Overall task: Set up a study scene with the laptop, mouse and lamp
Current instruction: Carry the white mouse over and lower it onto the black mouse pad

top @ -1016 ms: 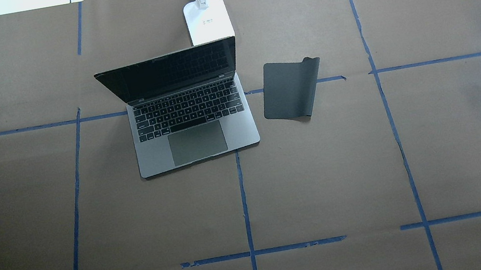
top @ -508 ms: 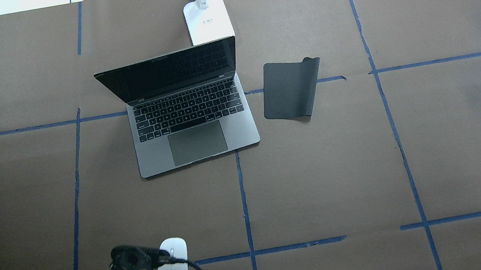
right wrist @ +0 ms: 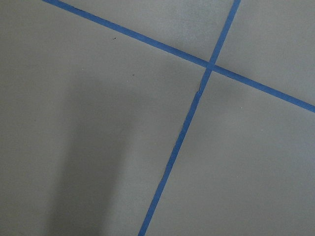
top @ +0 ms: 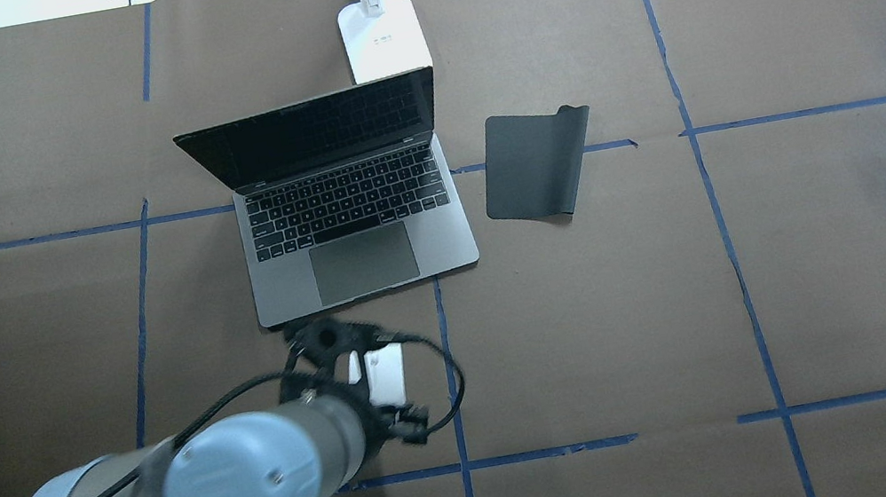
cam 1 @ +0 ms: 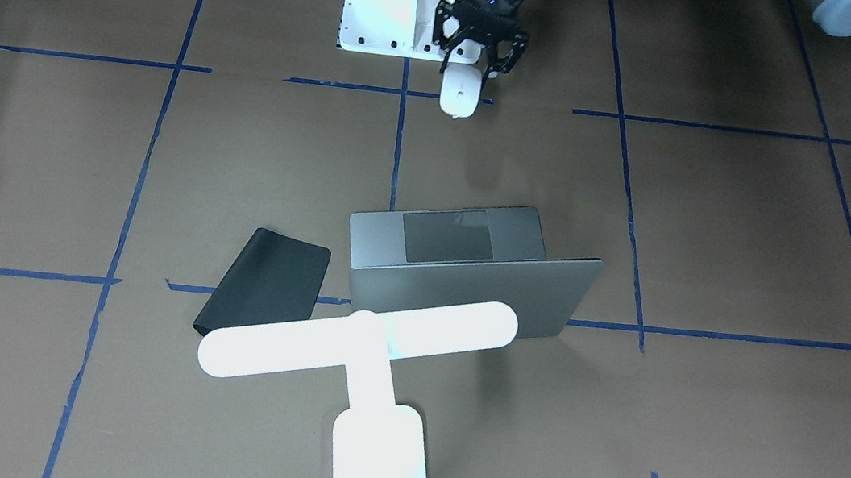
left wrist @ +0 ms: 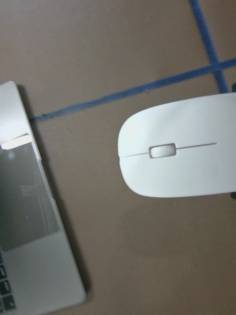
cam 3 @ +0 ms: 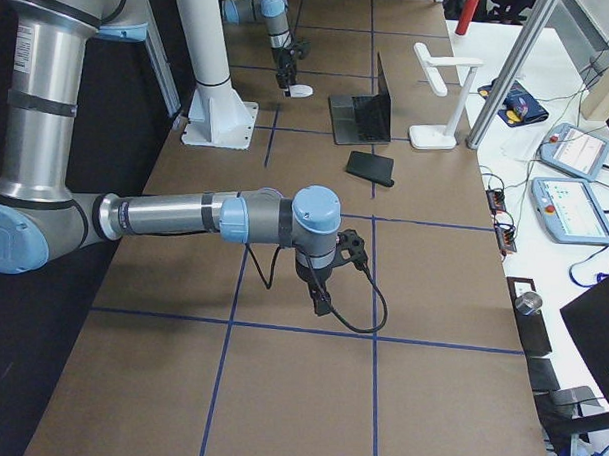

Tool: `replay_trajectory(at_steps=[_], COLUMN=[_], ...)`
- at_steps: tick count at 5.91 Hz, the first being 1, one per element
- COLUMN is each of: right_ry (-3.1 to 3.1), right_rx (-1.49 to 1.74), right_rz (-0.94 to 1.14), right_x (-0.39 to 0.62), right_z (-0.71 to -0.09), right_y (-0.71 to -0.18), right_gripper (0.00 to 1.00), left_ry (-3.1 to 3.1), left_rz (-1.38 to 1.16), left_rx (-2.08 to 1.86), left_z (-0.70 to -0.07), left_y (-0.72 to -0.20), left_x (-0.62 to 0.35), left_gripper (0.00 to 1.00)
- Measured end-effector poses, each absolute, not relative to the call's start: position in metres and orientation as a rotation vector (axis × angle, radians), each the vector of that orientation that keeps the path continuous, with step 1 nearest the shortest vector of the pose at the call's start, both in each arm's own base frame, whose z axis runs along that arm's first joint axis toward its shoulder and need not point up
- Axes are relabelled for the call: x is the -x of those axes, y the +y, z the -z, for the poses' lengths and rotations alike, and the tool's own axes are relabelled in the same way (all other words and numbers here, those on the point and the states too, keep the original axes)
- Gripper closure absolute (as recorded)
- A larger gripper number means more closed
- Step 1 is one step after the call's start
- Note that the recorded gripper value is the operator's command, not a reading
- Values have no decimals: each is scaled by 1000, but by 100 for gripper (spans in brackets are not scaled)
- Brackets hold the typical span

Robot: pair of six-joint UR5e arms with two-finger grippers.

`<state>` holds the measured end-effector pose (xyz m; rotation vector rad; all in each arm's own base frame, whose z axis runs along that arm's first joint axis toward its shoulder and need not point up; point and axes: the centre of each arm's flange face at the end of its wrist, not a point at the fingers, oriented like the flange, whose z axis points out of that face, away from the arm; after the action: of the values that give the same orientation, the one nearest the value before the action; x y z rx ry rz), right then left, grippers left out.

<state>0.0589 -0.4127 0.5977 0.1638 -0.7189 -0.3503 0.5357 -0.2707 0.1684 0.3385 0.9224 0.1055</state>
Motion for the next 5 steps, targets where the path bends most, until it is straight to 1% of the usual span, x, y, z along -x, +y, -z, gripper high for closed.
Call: replay_trajectory(at_steps=[3,5], right_ry=[-720,-722], right_rx=[-157,-151], right_rz=[348,345], right_x=[-59,-59], right_z=[-601,-605], right_y=[-413,-413], right_gripper=[0,0], left_ry=[894,874], left_rz=[-60,-31], left_rx=[-323,-305], left_z=[-72,-34], left_y=[-384,-446], left_x=[-635,-702], left_gripper=[98,99])
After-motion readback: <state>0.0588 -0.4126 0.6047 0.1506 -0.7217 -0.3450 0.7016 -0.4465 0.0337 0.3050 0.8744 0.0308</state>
